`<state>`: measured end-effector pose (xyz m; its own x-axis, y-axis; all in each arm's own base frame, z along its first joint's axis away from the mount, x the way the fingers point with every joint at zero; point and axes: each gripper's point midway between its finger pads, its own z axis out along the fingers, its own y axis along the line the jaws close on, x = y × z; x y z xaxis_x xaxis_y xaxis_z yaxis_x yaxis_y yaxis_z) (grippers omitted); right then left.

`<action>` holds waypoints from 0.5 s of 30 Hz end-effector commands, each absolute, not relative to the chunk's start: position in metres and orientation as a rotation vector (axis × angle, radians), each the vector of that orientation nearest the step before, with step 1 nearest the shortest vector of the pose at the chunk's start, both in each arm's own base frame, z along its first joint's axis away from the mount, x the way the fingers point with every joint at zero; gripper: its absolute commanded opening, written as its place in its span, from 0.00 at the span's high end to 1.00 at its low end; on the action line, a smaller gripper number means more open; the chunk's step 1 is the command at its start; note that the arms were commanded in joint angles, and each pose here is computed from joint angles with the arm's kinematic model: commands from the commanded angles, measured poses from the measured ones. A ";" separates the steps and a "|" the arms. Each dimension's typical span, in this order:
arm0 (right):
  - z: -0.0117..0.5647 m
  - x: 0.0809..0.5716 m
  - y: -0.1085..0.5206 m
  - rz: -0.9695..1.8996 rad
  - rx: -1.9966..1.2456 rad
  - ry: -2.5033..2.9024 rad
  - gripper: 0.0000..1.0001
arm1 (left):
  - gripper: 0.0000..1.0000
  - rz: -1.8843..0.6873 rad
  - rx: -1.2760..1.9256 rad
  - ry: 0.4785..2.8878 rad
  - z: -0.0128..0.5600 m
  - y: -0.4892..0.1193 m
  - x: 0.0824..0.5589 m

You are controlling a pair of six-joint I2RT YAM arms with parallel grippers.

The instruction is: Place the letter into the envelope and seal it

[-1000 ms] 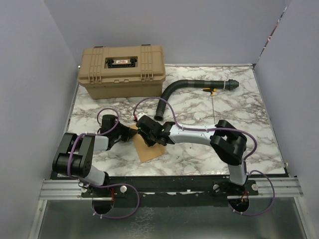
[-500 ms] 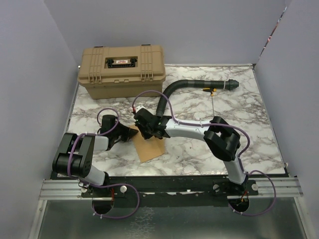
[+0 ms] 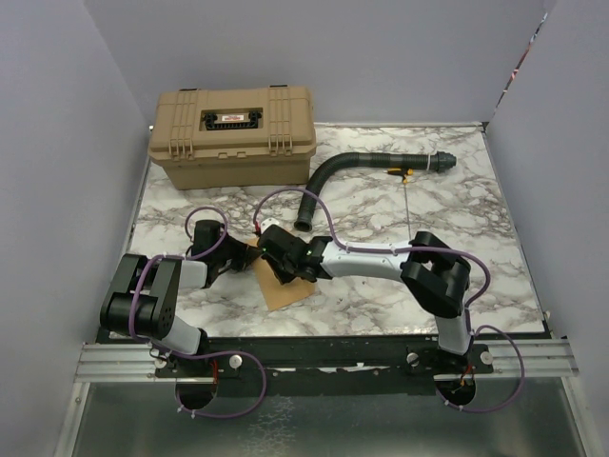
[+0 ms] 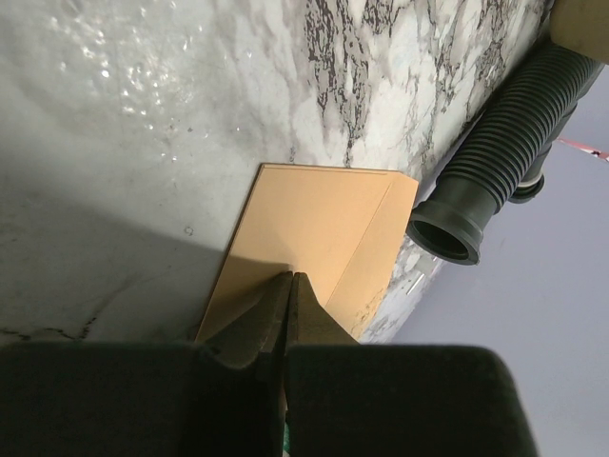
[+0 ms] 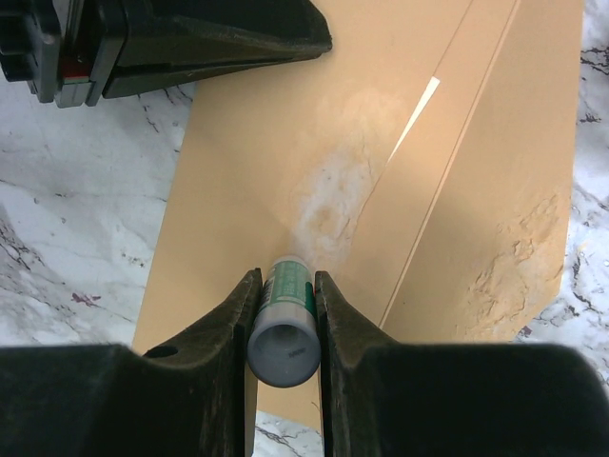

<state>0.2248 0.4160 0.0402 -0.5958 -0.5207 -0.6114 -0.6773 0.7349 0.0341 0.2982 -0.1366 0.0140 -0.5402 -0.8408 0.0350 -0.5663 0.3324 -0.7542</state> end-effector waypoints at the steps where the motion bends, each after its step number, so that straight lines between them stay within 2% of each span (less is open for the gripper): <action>1: 0.014 0.221 0.393 0.218 -0.934 2.429 0.99 | 1.00 -0.676 -1.455 2.471 -0.056 -0.108 0.228; 10: 0.017 0.279 0.395 0.177 -0.841 2.414 0.99 | 1.00 -0.701 -1.445 2.462 -0.051 -0.110 0.229; 15: 0.049 0.276 0.412 0.301 -0.866 2.374 0.99 | 1.00 -0.707 -1.424 2.466 -0.047 -0.110 0.232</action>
<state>0.2791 0.4179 0.0442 -0.6203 -0.4763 -0.6231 -0.6213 0.7833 0.0197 0.2968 -0.1358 0.0147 -0.5382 -0.8422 0.0317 -0.5652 0.3328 -0.7549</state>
